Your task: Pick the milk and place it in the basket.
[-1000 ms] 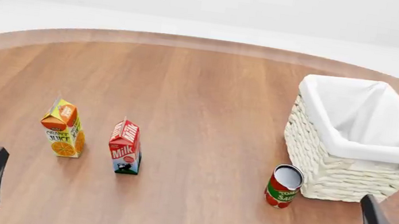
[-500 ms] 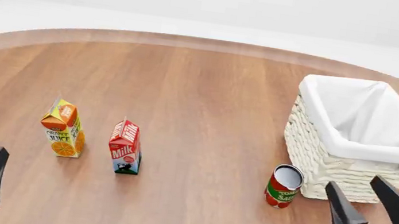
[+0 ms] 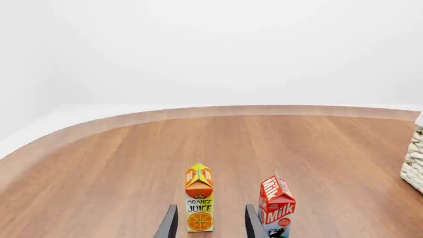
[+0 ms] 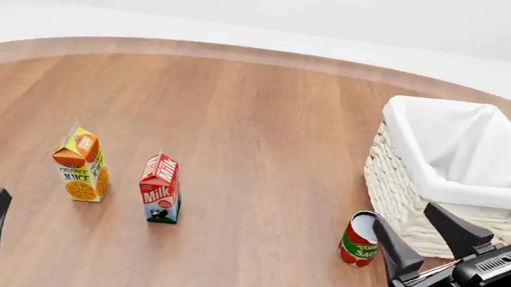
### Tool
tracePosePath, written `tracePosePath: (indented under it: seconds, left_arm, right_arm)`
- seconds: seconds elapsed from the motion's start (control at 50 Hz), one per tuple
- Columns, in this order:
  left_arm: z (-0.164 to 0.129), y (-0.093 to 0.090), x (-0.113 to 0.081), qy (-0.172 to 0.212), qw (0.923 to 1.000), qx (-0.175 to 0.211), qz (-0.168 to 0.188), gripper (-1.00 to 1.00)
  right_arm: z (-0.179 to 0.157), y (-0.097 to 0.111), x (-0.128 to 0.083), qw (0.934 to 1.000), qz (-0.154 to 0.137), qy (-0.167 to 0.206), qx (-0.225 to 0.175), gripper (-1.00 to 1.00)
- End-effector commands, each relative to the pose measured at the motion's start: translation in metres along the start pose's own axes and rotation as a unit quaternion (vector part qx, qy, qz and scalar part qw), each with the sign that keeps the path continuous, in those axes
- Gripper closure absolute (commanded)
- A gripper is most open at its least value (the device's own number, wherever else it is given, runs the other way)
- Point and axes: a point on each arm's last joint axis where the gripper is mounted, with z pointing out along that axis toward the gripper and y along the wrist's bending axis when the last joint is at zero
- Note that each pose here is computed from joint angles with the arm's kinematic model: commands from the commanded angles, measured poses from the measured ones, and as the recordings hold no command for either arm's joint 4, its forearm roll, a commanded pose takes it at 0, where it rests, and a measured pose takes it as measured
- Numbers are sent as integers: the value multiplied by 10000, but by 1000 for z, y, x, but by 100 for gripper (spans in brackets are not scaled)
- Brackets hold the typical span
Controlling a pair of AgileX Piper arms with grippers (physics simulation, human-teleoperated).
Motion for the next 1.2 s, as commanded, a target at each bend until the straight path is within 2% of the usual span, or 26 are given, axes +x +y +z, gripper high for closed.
tracePosePath:
  seconds: [0.02, 0.3, 0.32, 0.42, 0.6, 0.64, 0.68, 0.8, 0.96, 1.2]
  left_arm:
    - [0, 0, 0, 0, 10000, 0, 0, -100]
    - [0, 0, 0, 0, 10000, 0, 0, -100]
    - [0, 0, 0, 0, 10000, 0, 0, -100]
    - [0, 0, 0, 0, 10000, 0, 0, -100]
    - [0, 0, 0, 0, 10000, 0, 0, -100]
    - [0, 0, 0, 0, 10000, 0, 0, -100]
    - [0, 0, 0, 0, 10000, 0, 0, -100]
    - [0, 0, 0, 0, 10000, 0, 0, -100]
    - [0, 0, 0, 0, 10000, 0, 0, -100]
    - [0, 0, 0, 0, 10000, 0, 0, -100]
  right_arm:
    - [23, 12, -2, 9992, -47, 107, -382, -100]
    - [54, 26, -19, 9965, 189, 354, -733, -100]
    - [56, 28, -21, 9959, 281, 377, -767, -100]
    - [66, 34, -30, 9943, 382, 470, -880, -100]
    - [85, 47, -32, 9898, 507, 778, -1081, -100]
    - [88, 51, -32, 9872, 734, 847, -1136, -100]
    - [91, 54, -33, 9867, 680, 890, -1179, -100]
    - [99, 66, -34, 9823, 787, 1043, -1339, -100]
    - [108, 78, -43, 9748, 1178, 1190, -1474, -100]
    - [120, 90, -64, 9679, 1305, 1470, -1569, -100]
